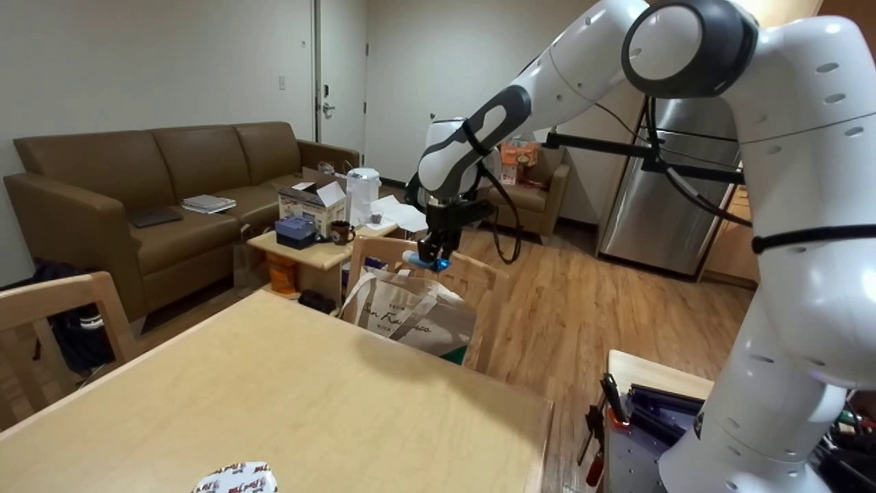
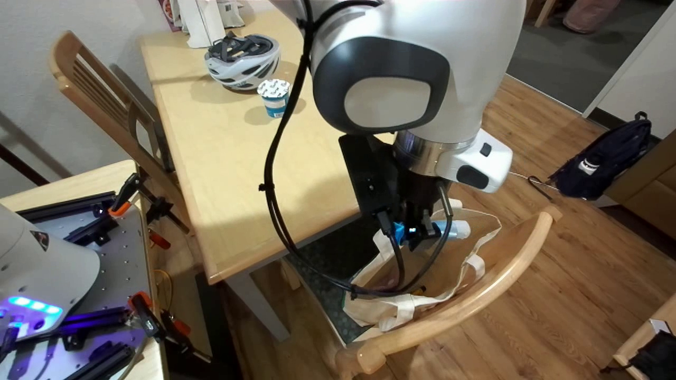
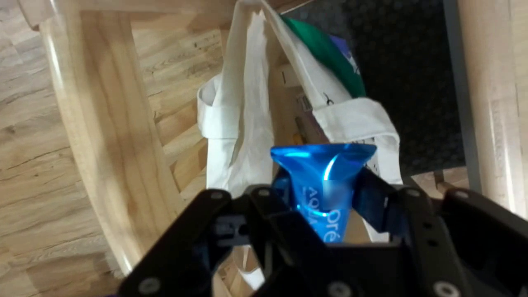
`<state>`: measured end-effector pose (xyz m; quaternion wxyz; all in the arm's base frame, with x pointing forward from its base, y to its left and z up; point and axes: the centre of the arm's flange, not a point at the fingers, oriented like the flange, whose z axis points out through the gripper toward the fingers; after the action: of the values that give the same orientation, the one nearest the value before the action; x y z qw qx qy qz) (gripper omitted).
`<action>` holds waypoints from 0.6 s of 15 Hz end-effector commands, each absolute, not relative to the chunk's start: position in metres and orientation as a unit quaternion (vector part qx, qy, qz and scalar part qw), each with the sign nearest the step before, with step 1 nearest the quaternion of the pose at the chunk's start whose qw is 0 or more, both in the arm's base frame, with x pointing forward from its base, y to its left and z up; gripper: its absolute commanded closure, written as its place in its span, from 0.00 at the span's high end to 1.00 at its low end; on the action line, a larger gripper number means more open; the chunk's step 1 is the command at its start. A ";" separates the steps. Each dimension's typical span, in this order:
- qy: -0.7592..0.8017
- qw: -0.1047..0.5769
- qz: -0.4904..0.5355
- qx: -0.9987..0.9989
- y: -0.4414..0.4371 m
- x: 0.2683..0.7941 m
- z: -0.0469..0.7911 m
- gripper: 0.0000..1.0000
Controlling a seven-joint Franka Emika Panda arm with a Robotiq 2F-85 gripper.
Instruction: Pick the squeeze bottle on the table and put it in the bag
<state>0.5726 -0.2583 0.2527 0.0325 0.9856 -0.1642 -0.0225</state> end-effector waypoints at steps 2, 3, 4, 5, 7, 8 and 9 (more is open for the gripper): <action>-0.126 0.002 -0.079 0.989 -0.255 0.568 0.240 0.11; -0.123 0.000 -0.090 0.988 -0.254 0.567 0.236 0.11; -0.121 -0.002 -0.100 0.988 -0.254 0.565 0.233 0.11; -0.121 -0.006 -0.109 0.987 -0.256 0.563 0.229 0.11; -0.122 -0.002 -0.131 0.984 -0.263 0.558 0.220 0.11; -0.128 -0.003 -0.139 0.982 -0.268 0.554 0.216 0.11; -0.136 -0.001 -0.144 0.980 -0.274 0.552 0.211 0.11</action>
<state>0.5522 -0.2529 0.2196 0.0039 0.9834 -0.1327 -0.1237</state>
